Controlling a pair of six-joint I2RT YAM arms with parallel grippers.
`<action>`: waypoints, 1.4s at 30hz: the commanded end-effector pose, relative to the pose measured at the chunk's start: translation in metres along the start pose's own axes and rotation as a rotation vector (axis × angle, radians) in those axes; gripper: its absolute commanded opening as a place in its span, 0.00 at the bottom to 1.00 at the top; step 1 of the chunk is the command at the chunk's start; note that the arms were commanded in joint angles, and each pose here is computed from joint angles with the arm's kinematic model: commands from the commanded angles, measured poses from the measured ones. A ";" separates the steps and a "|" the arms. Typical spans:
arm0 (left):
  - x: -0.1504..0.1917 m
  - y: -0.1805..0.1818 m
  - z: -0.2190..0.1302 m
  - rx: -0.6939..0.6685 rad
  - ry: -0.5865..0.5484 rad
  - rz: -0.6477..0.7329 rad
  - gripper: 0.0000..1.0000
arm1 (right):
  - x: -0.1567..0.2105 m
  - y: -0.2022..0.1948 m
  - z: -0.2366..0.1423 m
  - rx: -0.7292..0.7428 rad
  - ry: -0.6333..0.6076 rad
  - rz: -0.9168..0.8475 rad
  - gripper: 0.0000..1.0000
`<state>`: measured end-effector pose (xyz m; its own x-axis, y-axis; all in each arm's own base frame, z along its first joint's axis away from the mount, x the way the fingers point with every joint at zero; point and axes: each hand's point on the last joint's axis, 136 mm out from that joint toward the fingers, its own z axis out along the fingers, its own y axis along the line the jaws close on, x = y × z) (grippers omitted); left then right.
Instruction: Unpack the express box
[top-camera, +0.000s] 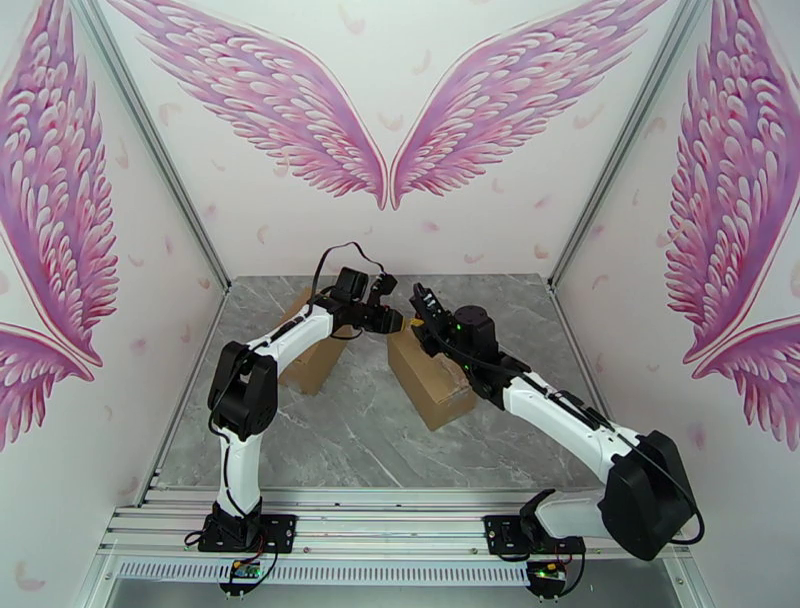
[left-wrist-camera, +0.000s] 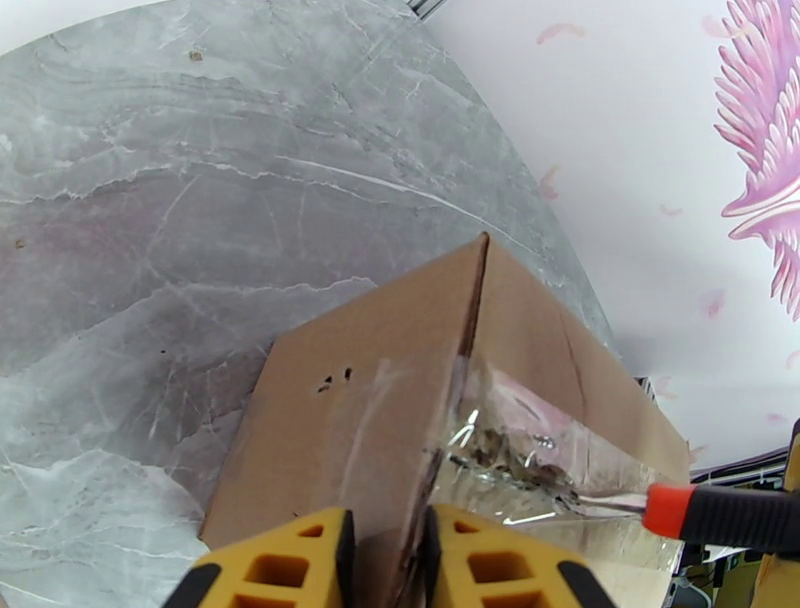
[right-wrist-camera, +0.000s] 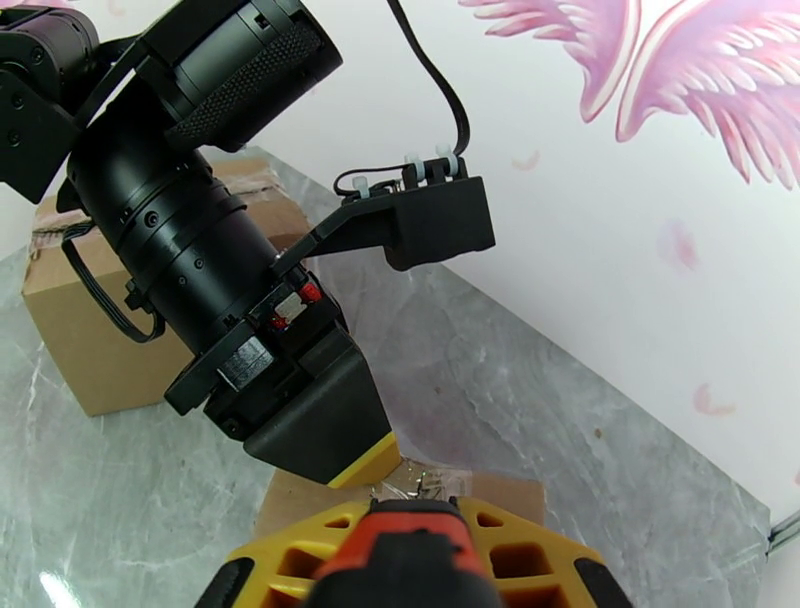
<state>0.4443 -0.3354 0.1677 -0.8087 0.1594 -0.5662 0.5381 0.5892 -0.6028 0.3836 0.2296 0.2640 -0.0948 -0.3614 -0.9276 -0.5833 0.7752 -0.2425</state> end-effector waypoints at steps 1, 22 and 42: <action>0.021 0.066 0.007 -0.197 0.048 -0.120 0.24 | 0.026 0.007 -0.014 -0.013 0.092 0.035 0.04; 0.018 0.055 0.002 -0.196 0.021 -0.129 0.21 | 0.043 0.014 -0.023 -0.025 0.133 0.147 0.04; 0.029 0.042 0.004 -0.184 0.034 -0.118 0.17 | 0.003 -0.008 -0.031 0.056 0.017 0.214 0.04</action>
<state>0.4334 -0.3434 0.1703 -0.8317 0.1311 -0.5395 0.5066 0.5769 -0.6408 0.3638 0.2072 0.2712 -0.1925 -0.1982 -0.9611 -0.5089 0.8576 -0.0749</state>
